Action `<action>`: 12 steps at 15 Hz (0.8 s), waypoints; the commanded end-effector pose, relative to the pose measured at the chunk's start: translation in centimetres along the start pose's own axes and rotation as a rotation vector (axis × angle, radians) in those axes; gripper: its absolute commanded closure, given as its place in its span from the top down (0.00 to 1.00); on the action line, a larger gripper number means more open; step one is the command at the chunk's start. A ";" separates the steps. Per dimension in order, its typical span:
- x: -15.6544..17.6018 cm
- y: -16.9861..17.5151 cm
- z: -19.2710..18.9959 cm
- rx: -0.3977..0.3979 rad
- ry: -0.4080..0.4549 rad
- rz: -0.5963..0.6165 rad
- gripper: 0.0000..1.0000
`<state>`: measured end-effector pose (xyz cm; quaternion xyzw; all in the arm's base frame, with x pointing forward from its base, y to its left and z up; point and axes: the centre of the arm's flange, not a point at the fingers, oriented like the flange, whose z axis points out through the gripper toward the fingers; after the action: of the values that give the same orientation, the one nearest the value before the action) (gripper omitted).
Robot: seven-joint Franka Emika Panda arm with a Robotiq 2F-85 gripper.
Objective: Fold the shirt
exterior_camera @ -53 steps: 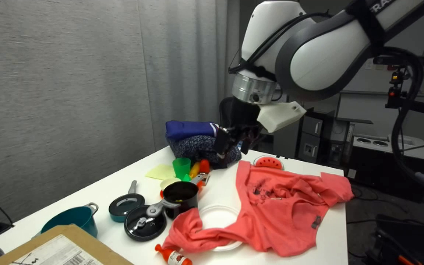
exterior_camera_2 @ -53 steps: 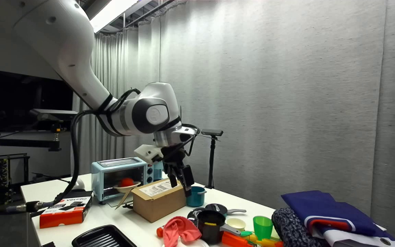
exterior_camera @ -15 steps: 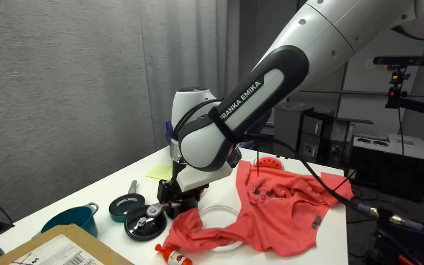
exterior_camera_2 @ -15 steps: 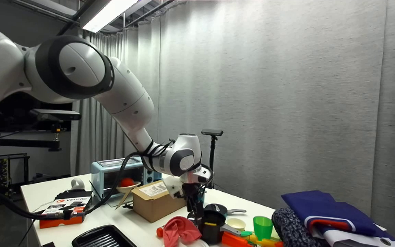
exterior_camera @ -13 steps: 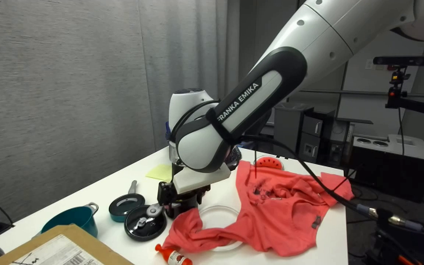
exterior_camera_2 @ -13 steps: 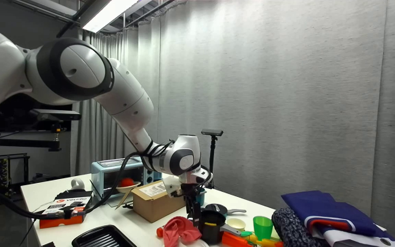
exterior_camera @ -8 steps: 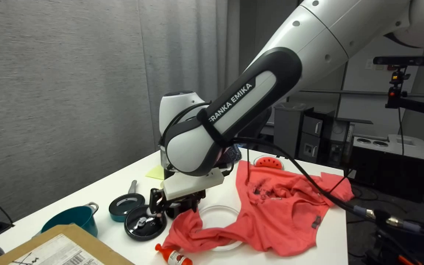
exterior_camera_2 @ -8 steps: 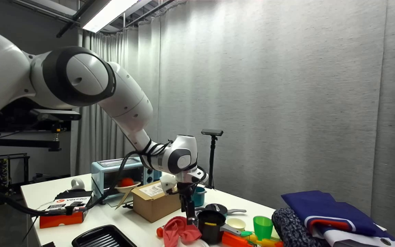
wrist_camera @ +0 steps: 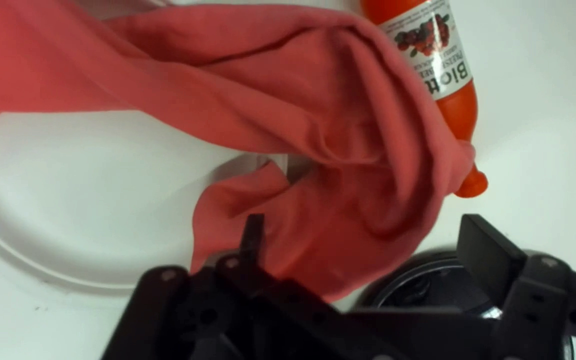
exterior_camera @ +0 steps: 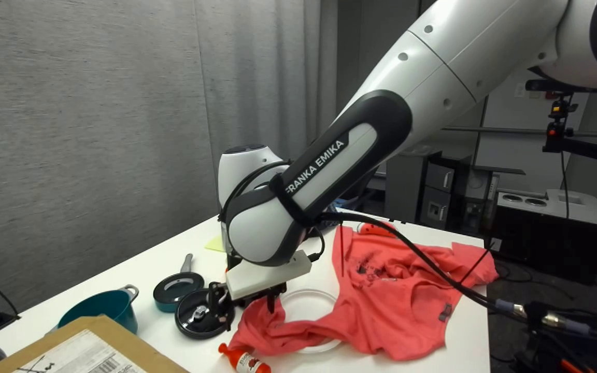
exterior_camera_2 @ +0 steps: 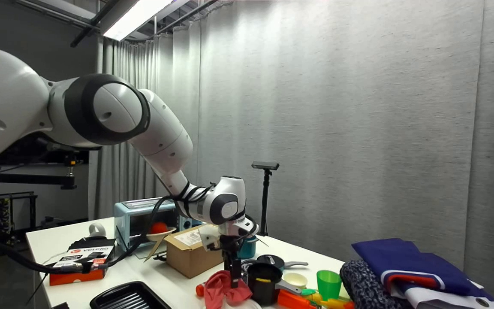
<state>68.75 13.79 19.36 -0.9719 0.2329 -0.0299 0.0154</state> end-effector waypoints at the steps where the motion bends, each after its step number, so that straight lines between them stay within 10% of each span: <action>1: 0.8 -0.8 0.4 0.015 -0.002 -0.043 0.68; 9: 0.2 -0.4 -2.3 0.045 -0.020 -0.185 0.05; 12: -0.3 0.6 -4.8 0.072 -0.066 -0.261 0.00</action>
<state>69.04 14.58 21.12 -0.9898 0.1355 -0.0313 0.0294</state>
